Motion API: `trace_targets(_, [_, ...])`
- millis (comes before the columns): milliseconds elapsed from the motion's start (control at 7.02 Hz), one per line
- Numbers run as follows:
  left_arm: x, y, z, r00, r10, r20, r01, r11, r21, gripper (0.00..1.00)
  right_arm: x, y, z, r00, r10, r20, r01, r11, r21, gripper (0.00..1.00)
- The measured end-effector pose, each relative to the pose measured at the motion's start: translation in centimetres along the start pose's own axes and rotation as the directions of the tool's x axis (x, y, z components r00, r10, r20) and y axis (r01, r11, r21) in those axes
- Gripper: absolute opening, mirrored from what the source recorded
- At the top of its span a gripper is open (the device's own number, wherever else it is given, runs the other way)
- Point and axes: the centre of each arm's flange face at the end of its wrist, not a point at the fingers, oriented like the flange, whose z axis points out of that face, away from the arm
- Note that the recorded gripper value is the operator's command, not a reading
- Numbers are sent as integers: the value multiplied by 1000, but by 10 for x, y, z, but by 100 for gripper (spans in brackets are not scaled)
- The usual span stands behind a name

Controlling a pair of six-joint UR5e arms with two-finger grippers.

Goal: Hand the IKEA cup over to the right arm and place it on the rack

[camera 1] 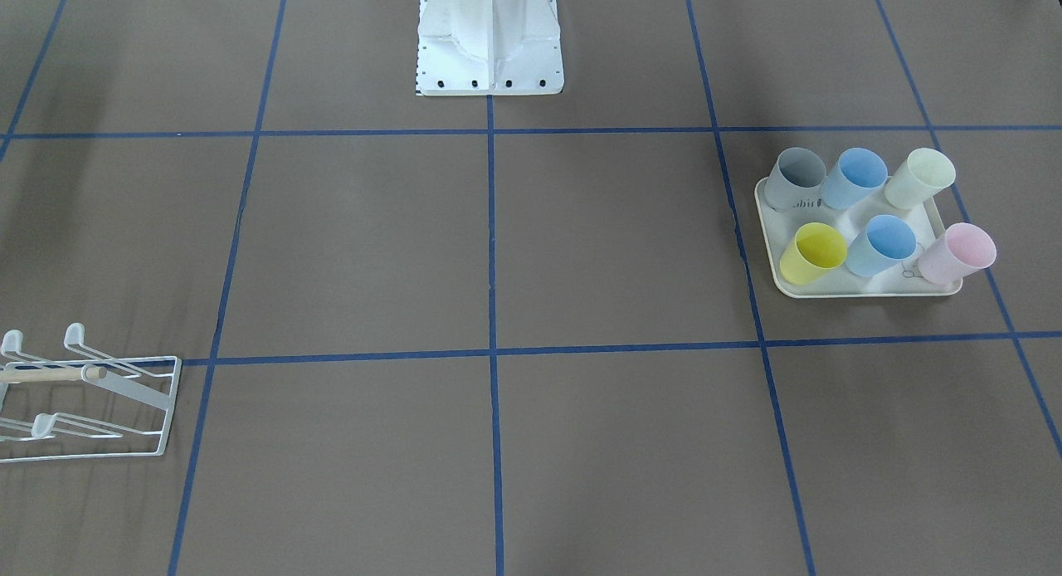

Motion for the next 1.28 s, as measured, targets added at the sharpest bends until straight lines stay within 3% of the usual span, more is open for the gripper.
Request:
trace_targets(570, [12,-18,-18,991,126,45,-131,983,126,100,-13,-12,-3,1000,-28,5,28,1000,3,100])
trace_targets(855, [14,-23,-22,984,163,71,-173,971,165,100,-38,-25,-6,996,-91,15,91,996,7,100])
trace_targets(1282, [19,-44,-32,977,191,91,-206,958,201,100,-71,-55,-29,984,-177,34,174,982,74,100])
